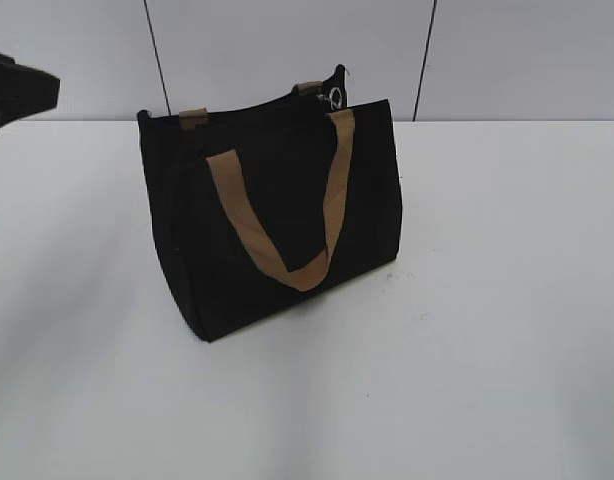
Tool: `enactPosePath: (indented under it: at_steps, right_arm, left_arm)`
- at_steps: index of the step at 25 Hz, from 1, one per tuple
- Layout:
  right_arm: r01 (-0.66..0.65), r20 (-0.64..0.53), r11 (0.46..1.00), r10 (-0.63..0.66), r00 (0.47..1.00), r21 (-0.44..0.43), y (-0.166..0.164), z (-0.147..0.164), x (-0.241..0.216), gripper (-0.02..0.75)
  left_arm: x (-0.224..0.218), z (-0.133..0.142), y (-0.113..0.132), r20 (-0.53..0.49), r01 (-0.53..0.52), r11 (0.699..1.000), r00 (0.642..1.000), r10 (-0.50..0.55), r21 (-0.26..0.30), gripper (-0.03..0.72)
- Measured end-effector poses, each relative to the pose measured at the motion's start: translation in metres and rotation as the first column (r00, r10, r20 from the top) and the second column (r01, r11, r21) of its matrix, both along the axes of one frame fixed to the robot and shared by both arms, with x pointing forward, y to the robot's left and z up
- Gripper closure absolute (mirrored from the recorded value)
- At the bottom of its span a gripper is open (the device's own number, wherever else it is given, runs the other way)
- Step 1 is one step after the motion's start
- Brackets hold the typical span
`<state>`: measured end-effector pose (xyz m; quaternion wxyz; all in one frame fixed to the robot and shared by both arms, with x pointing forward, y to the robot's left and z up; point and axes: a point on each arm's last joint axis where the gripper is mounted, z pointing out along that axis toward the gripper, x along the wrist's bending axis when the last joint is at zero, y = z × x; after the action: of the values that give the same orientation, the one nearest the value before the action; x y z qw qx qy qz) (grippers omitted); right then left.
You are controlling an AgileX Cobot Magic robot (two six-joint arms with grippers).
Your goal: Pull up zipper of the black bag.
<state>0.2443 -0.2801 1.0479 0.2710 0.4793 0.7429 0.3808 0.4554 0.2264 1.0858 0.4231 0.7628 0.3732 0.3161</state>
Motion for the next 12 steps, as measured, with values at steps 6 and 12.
enactPosePath:
  at_steps: [6, 12]
  right_arm:
    - [0.0, 0.0, 1.0, 0.0, 1.0, 0.001, 0.0, 0.0, 0.0, 0.265]
    - [0.0, 0.0, 1.0, 0.0, 1.0, 0.001, 0.0, 0.0, 0.0, 0.265]
  left_arm:
    - [-0.027, 0.001, 0.018, -0.256, -0.143, 0.987, 0.954, 0.158, 0.075, 0.314]
    - [-0.087, 0.02, 0.037, -0.32, -0.201, 0.976, 0.922, 0.219, 0.087, 0.314]
